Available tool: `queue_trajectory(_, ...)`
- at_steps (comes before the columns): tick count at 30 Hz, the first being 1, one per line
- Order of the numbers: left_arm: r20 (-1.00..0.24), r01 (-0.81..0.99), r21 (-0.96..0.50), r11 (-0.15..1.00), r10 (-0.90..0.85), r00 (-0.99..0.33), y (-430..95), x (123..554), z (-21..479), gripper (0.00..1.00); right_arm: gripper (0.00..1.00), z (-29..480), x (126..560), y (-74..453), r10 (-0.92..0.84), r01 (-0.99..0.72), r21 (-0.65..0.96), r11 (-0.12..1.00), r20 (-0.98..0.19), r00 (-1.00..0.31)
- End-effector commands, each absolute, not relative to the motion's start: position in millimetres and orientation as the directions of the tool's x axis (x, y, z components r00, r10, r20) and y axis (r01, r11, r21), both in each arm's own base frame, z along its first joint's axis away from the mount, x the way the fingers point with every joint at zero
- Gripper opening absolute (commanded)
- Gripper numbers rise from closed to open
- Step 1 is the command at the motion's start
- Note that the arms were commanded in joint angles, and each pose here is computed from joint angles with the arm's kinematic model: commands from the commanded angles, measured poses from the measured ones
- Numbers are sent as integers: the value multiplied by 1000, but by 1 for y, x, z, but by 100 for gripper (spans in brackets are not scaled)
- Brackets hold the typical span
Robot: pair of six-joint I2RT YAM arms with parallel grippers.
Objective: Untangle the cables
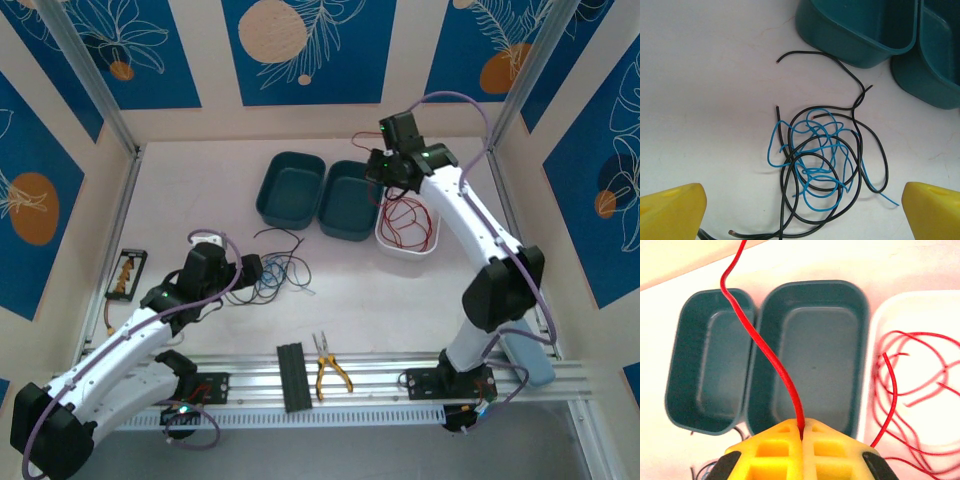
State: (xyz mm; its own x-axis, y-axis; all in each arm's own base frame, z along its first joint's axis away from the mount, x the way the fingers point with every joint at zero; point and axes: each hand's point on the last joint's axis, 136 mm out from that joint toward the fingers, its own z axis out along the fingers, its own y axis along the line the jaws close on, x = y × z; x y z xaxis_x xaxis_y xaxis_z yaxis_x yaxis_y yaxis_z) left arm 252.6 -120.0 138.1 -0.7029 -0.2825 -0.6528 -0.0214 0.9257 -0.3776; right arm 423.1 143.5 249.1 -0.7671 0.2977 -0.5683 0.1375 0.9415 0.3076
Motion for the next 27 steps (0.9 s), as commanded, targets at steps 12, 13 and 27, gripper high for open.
queue_trajectory(12, -643, -33, -385, 922, -294, -707, -117, 252, 137, 100, 0, 169, 379, 76, 443, 346, 292, 892, -412, -796)
queue_trajectory(13, -643, -33, -385, 922, -294, -707, -117, 252, 136, 100, 0, 162, 378, 76, 444, 352, 285, 892, -400, -802)
queue_trajectory(27, -634, -52, -370, 928, -293, -716, -113, 248, 129, 100, 0, 76, 403, 73, 443, 396, 219, 892, -244, -863)
